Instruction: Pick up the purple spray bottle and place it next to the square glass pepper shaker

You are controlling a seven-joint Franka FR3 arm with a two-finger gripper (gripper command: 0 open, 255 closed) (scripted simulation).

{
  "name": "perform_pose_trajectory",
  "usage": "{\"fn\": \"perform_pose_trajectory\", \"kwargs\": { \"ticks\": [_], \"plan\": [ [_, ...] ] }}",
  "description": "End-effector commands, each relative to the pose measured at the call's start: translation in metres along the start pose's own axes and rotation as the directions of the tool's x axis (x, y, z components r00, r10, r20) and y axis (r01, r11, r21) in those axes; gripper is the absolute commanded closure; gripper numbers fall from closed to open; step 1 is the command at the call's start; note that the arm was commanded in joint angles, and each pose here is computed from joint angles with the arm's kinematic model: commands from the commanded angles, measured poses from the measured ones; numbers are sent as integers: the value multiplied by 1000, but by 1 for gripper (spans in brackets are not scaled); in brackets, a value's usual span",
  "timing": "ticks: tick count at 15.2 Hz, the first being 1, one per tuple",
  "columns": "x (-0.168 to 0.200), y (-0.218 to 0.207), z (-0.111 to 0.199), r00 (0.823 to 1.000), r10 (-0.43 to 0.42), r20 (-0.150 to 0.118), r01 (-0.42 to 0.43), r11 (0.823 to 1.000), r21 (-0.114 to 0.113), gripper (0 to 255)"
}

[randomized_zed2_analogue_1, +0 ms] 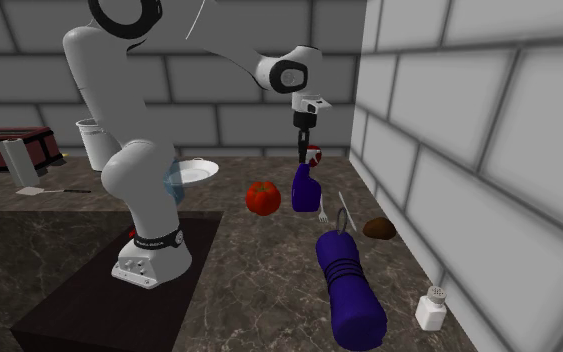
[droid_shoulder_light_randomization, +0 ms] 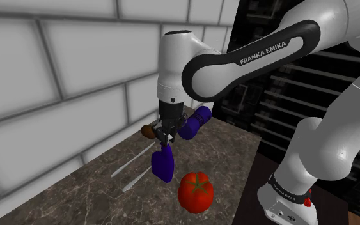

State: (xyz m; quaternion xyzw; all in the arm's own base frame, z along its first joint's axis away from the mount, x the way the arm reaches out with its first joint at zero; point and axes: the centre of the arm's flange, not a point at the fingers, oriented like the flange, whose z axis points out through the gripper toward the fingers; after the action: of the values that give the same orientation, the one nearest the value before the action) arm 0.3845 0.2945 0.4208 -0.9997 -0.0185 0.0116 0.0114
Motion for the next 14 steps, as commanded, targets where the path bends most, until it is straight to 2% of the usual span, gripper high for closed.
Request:
{"fn": "perform_pose_trajectory", "kwargs": {
  "ticks": [1,8,14],
  "plan": [
    [0,0,0,1000,0,0,0,1000,0,255],
    [0,0,0,1000,0,0,0,1000,0,255],
    [-1,-1,-32,1000,0,0,0,1000,0,255]
  ]
}}
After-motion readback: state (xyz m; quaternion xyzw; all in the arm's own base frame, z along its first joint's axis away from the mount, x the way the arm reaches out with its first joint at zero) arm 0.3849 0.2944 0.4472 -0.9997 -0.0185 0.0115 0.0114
